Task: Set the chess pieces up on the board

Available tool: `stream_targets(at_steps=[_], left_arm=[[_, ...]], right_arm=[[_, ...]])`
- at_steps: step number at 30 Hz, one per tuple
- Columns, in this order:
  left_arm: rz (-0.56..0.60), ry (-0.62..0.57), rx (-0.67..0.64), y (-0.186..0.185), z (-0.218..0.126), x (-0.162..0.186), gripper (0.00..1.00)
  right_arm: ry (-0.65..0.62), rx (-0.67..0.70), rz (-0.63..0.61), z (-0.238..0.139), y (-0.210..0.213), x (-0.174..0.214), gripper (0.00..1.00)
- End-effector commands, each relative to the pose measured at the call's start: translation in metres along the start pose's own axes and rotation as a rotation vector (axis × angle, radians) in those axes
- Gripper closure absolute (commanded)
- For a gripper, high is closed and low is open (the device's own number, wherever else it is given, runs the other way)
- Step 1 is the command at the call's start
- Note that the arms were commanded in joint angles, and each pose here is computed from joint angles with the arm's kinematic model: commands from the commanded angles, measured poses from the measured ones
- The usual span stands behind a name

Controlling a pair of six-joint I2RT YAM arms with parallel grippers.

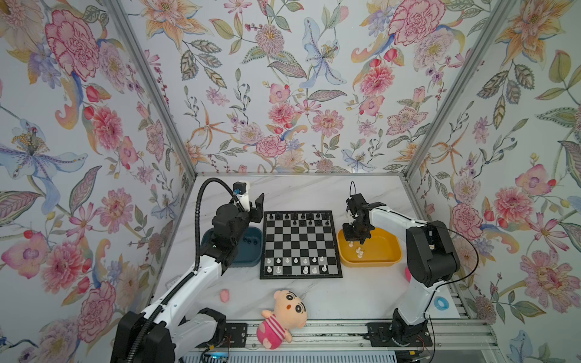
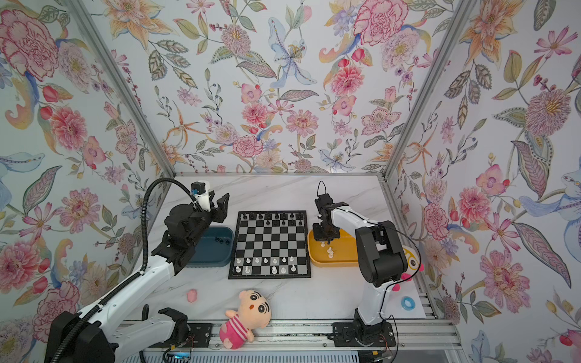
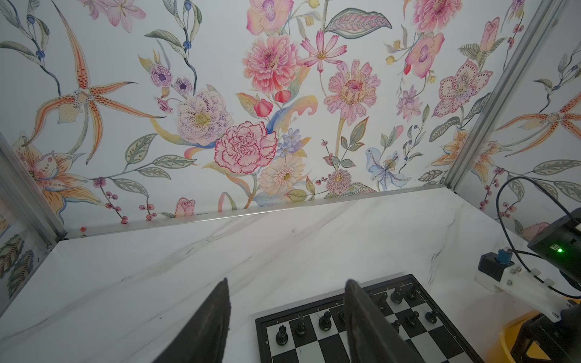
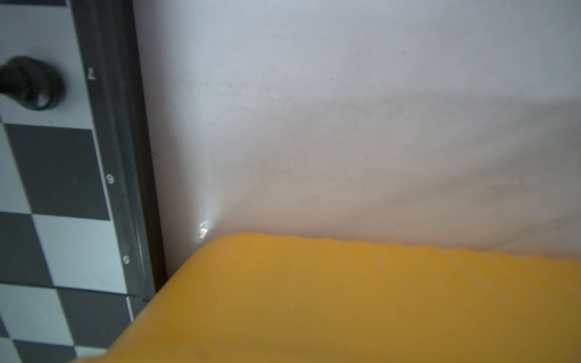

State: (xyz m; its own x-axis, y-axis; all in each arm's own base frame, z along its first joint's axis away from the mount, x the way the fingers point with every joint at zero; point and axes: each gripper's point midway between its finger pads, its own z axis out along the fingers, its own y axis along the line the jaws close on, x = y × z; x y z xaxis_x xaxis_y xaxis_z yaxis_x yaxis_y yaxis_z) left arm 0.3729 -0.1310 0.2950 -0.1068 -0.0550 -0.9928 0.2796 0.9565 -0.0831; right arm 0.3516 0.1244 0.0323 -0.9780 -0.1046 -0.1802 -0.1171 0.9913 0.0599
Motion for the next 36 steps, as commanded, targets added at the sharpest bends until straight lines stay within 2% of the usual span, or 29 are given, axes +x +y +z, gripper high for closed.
stream_targets(at_steps=[1,12,36], left_arm=[[-0.011,-0.016,-0.006,0.003,-0.001,-0.009,0.41],[-0.01,-0.017,-0.007,0.003,-0.001,-0.008,0.41],[-0.005,-0.02,-0.004,0.003,-0.001,-0.006,0.41]], right_arm=[[0.021,-0.002,0.016,0.006,-0.003,0.004,0.87],[-0.007,0.002,0.02,-0.004,-0.003,-0.001,0.91],[-0.065,0.023,0.009,-0.049,-0.002,-0.011,0.92]])
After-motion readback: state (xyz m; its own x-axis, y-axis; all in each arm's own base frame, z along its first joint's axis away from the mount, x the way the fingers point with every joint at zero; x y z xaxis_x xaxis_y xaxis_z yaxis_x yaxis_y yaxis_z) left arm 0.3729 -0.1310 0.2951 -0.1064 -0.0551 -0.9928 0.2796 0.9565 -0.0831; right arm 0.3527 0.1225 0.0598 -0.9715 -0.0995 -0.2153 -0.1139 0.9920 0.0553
